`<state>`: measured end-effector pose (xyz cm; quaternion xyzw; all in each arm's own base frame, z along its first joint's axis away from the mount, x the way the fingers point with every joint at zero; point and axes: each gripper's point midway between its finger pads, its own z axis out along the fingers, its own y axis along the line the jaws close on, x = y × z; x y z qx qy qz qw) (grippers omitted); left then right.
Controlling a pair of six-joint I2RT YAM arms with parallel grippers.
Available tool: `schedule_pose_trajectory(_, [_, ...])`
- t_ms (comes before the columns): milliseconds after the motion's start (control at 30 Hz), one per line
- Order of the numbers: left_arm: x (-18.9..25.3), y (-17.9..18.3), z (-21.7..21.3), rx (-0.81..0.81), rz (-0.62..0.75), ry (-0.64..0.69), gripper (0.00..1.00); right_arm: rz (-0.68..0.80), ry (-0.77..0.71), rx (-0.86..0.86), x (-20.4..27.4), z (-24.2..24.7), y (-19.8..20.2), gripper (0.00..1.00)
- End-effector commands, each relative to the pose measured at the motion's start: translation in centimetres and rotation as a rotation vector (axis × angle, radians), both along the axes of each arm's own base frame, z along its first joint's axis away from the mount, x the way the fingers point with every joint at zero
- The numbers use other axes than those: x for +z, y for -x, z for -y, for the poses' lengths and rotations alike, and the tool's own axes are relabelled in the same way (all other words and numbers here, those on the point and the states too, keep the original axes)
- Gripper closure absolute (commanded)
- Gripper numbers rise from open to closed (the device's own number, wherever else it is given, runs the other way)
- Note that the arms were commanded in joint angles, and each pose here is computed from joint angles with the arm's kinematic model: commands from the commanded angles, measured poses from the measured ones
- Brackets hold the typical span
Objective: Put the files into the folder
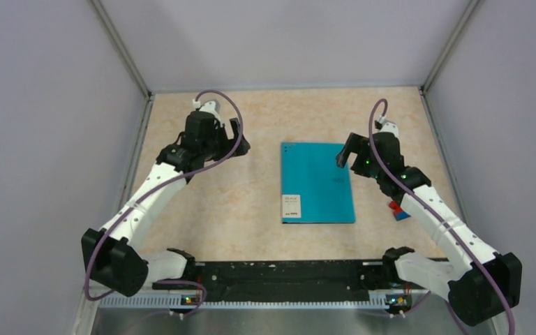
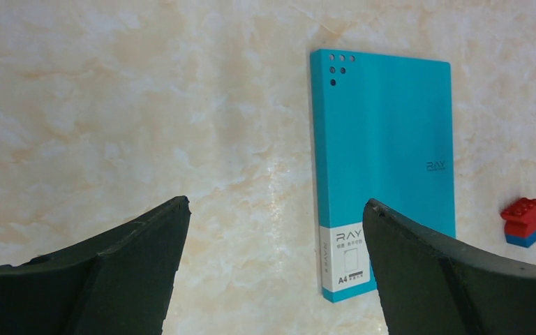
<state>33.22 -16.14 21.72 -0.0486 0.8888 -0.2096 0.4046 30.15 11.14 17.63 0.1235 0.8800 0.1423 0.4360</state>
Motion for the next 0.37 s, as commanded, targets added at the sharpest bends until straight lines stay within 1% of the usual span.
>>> schedule_pose_trajectory(0, [0.7,-0.6,-1.3,0.054,0.049,-0.052,0.01,0.108,-0.025,-0.010,2.4,-0.3,-1.2,0.01])
schedule_pose_trajectory(167, [1.2,-0.9,-0.9,0.034,0.053,-0.042,0.01,0.138,-0.025,-0.025,3.2,-0.2,-1.9,0.01])
schedule_pose_trajectory(333, [1.4,-0.8,-1.2,0.031,0.070,-0.058,0.01,0.126,-0.019,-0.029,3.0,-0.3,-2.4,0.01])
